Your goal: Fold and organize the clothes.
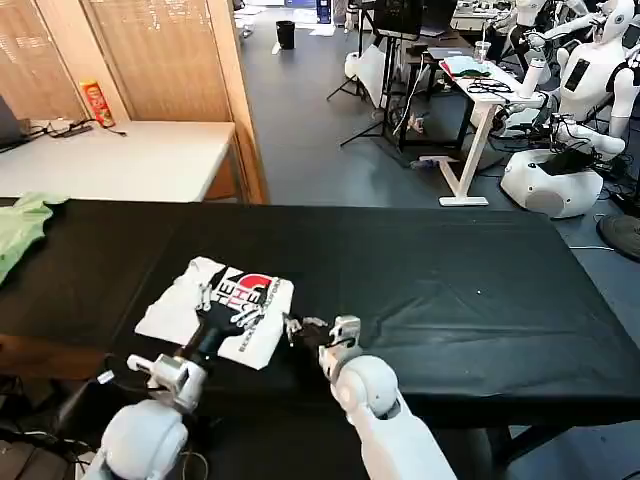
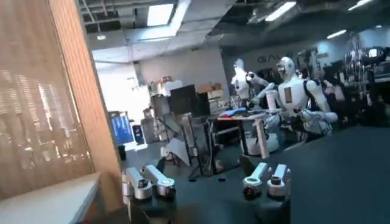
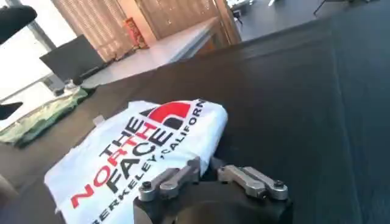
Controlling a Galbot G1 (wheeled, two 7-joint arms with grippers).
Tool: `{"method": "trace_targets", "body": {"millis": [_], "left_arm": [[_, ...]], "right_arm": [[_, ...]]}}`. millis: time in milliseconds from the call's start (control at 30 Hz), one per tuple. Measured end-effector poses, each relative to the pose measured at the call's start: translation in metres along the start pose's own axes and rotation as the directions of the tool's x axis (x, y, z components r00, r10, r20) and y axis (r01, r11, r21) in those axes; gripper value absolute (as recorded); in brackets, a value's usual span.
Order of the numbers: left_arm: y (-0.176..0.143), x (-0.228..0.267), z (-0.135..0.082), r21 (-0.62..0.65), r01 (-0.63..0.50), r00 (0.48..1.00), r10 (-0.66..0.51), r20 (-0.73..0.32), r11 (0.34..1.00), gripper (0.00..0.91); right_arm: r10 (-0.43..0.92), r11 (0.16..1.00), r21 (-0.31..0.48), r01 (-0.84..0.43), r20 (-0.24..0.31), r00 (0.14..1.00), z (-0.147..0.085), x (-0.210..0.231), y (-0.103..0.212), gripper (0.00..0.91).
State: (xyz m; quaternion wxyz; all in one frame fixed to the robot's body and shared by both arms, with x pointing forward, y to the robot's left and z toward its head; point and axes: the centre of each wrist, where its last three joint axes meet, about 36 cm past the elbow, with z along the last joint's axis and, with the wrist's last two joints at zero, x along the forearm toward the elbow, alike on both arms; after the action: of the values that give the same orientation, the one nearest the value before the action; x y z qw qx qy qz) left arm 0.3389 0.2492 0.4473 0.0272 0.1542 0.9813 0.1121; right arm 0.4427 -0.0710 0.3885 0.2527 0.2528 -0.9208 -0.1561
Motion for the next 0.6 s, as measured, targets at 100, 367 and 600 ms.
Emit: {"method": "trace_targets", "body": {"millis": [100, 367, 600], "left_arm": [[0.001, 0.002, 0.003, -0.001, 0.008, 1.0, -0.008, -0.005, 1.0, 0.878], [0.004, 0.007, 0.014, -0.005, 0.031, 0.999, -0.031, -0.014, 1.0, 0.878], [0.002, 0.008, 0.02, 0.024, 0.04, 0.999, -0.039, -0.024, 0.999, 0.878]], "right_arm": [[0.011, 1.0, 0.0, -0.011, 0.006, 1.0, -0.008, -0.003, -0.012, 0.039], [0.049, 0.999, 0.014, -0.049, 0.037, 0.998, -0.043, 0.002, -0.059, 0.029], [0.085, 0.99, 0.106, -0.091, 0.058, 0.995, -0.076, 0.029, -0.118, 0.878]]}}
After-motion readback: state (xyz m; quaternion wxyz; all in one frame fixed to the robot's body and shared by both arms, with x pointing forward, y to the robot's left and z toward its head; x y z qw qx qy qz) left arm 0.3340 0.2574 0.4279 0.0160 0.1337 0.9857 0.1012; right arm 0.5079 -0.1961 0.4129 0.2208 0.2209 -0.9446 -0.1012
